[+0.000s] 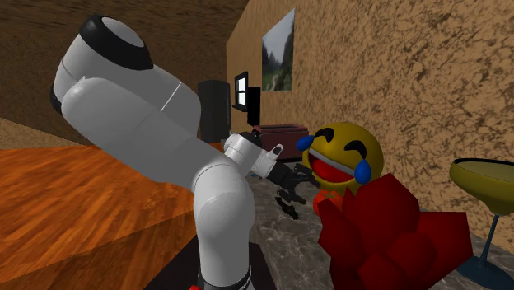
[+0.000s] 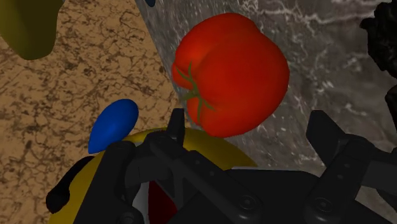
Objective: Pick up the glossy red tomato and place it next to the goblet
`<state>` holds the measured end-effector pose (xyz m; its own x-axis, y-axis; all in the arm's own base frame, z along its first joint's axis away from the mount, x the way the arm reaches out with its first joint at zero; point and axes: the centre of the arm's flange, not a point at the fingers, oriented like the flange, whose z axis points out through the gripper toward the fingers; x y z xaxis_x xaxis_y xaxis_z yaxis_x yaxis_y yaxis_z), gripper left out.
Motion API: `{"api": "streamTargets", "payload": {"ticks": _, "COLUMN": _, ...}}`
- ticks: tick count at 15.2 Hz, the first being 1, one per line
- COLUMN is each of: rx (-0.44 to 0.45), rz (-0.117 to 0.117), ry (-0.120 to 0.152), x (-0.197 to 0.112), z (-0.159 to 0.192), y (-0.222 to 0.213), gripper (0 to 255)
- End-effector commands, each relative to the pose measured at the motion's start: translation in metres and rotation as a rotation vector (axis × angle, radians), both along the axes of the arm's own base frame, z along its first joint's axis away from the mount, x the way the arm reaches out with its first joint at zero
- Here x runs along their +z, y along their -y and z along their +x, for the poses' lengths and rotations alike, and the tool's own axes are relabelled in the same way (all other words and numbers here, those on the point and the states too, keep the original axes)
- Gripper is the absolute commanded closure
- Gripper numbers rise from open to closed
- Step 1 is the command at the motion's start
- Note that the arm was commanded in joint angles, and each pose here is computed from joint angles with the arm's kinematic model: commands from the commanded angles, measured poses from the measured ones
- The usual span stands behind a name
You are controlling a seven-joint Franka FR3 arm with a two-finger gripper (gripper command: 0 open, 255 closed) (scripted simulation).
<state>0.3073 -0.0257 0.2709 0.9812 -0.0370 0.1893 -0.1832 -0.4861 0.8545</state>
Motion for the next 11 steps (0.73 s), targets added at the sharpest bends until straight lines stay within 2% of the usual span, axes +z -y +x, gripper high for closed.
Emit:
{"api": "streamTargets", "payload": {"ticks": 1, "rx": -0.002, "rz": 0.001, "ry": -0.001, "x": -0.007, "z": 0.001, "y": 0.009, "gripper": 0}}
{"api": "streamTargets", "payload": {"ticks": 5, "rx": -0.002, "rz": 0.001, "ry": -0.001, "x": -0.016, "z": 0.003, "y": 0.025, "gripper": 0}}
{"api": "streamTargets", "payload": {"ticks": 11, "rx": -0.002, "rz": 0.001, "ry": -0.001, "x": -0.016, "z": 0.003, "y": 0.025, "gripper": 0}}
